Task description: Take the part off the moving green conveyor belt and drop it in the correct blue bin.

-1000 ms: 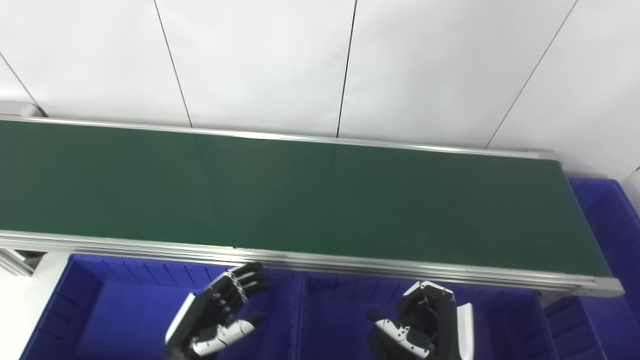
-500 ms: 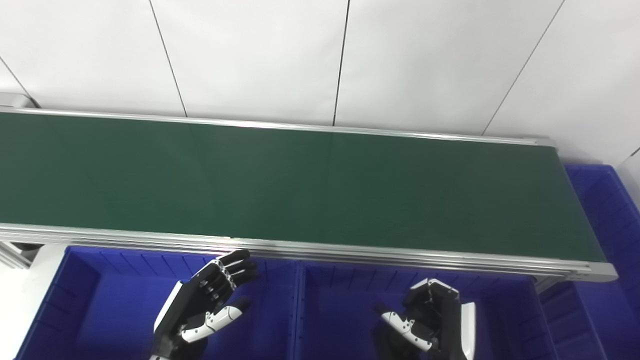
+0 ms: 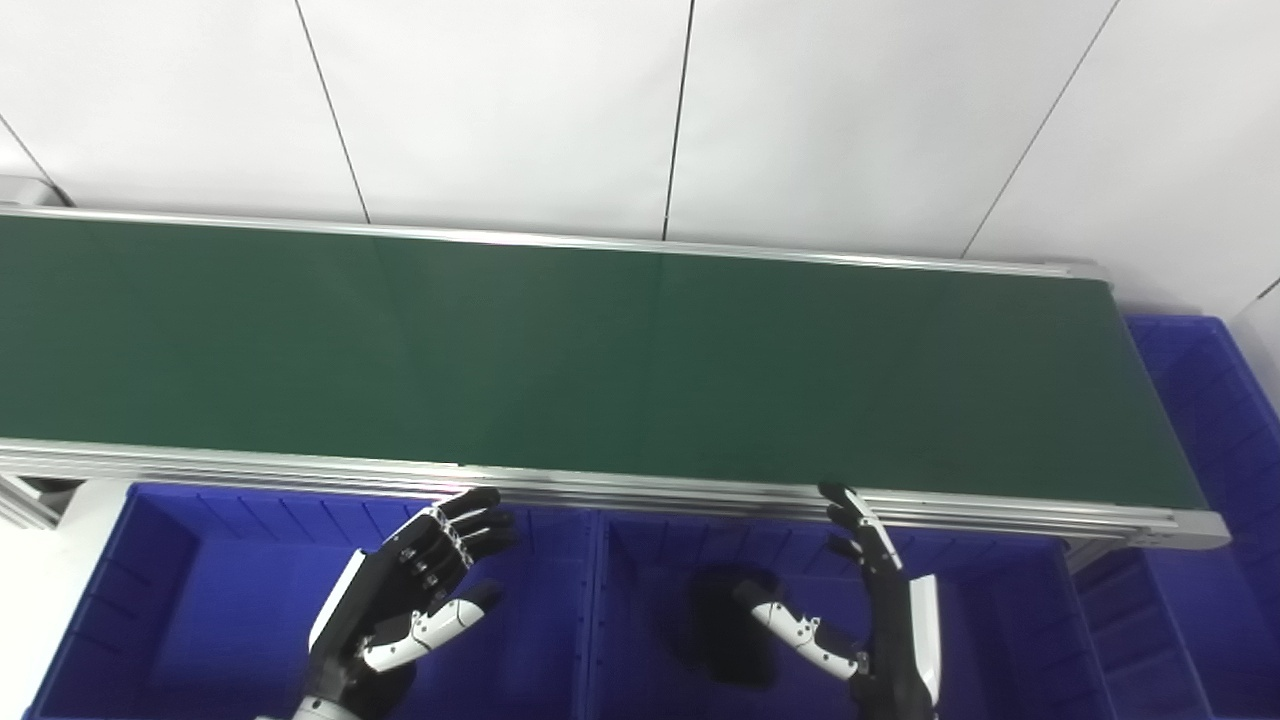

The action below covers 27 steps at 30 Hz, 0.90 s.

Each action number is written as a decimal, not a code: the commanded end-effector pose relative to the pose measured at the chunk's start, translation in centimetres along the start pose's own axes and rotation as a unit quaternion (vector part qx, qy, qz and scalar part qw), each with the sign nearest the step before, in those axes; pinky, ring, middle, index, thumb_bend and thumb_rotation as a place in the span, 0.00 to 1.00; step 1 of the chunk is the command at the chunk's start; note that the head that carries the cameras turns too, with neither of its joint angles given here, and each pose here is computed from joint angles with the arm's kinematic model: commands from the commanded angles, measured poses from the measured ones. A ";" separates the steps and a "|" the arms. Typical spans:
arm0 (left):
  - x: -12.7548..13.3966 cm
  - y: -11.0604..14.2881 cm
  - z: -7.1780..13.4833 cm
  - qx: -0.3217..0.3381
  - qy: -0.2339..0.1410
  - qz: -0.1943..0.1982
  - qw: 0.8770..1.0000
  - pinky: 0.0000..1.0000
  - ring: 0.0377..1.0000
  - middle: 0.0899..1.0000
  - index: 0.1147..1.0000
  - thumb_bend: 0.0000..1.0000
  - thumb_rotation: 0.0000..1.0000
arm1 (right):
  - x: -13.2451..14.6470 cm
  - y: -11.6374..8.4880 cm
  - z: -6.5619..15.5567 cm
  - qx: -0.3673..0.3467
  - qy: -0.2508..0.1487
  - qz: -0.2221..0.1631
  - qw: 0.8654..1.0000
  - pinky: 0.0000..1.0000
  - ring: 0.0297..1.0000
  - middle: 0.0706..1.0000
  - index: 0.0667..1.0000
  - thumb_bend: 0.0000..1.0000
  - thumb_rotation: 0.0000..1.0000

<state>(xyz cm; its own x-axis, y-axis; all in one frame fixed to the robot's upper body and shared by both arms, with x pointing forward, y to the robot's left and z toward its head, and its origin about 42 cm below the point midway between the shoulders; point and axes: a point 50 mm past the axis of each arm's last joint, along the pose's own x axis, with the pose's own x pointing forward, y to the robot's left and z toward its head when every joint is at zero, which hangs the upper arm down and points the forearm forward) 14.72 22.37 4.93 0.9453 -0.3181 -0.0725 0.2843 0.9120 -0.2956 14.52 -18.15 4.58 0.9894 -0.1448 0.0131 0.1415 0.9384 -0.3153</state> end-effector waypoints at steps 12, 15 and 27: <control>0.3 -0.4 0.7 0.007 -0.015 -0.007 1.000 0.81 0.69 0.70 0.71 0.57 0.00 | -0.2 -0.2 1.2 -0.001 -0.028 0.031 0.999 0.91 0.97 1.00 0.97 0.75 0.37; 0.3 -0.4 0.7 0.008 -0.015 -0.006 1.000 0.81 0.69 0.70 0.72 0.57 0.00 | -0.3 -0.3 1.2 0.004 -0.044 0.033 0.998 0.82 0.92 0.96 0.95 0.72 0.31; 0.5 -0.5 0.9 0.006 -0.013 0.001 1.000 0.80 0.69 0.70 0.71 0.59 0.00 | -1.9 -0.1 1.2 0.023 -0.061 0.072 0.995 0.71 0.82 0.86 0.89 0.68 0.20</control>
<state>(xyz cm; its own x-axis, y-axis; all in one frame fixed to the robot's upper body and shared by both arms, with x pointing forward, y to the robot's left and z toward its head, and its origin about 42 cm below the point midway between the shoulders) 14.77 22.03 4.89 0.9466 -0.3103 -0.0881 0.2716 0.9141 -0.3011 12.75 -18.01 5.06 0.9997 -0.0013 0.0256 0.0093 0.9493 -0.3142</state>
